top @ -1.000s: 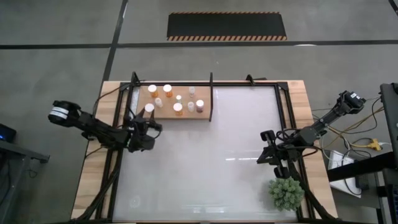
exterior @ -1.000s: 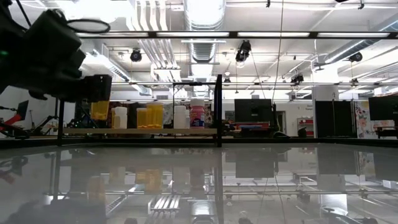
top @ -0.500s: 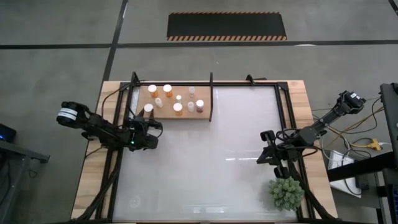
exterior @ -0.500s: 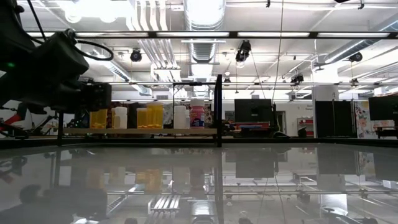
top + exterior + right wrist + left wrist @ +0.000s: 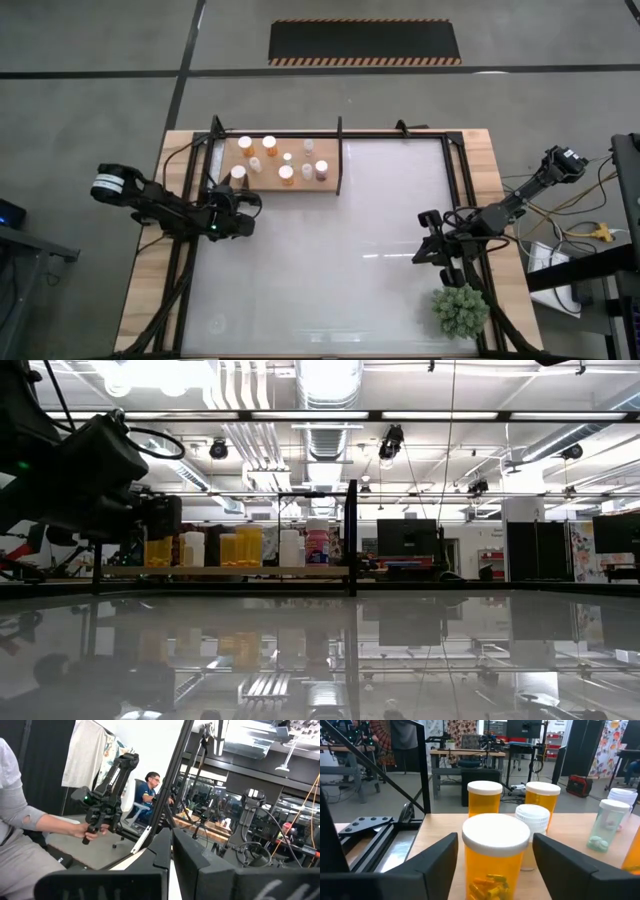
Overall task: Pick and place medicine bottles onto shelf by color
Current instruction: Put the large yellow pill bottle on the shelf, then put the small transparent pill bottle on the shelf
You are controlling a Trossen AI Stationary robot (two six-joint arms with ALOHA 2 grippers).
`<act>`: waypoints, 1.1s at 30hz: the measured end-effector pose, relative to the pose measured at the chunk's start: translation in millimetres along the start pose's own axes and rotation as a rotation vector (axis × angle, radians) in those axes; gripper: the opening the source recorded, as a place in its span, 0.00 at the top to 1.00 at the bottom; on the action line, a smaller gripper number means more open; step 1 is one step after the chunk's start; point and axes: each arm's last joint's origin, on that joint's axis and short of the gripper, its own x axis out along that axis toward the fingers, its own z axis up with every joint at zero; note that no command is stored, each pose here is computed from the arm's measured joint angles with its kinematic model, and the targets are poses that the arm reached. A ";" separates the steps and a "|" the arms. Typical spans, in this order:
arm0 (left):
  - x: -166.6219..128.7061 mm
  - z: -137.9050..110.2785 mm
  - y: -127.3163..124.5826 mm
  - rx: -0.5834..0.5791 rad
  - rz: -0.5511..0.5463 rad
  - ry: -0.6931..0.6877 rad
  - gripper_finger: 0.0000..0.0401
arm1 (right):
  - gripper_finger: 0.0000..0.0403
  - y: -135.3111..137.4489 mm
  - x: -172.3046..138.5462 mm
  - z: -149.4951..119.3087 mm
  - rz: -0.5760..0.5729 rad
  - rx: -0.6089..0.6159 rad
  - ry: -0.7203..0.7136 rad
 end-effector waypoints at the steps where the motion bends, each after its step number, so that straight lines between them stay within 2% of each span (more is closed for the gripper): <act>1: 0.0 0.0 0.0 0.001 0.000 0.000 0.40 | 0.98 0.0 0.0 0.0 0.000 0.000 0.000; 11: -0.7 13.7 -7.9 0.017 -0.010 0.001 0.37 | 0.98 0.0 0.0 -0.2 0.000 0.000 0.002; 23: -4.4 67.6 -19.6 0.027 -0.034 -0.016 0.37 | 0.98 0.2 0.0 -0.4 0.002 0.000 0.005; 27: -8.8 95.2 -30.9 0.016 -0.137 0.014 0.37 | 0.98 0.1 0.0 -0.4 0.002 0.001 0.005; 33: -23.5 143.4 -64.9 0.059 -0.417 0.047 0.39 | 0.98 -1.7 -0.1 -0.5 -0.057 0.074 0.017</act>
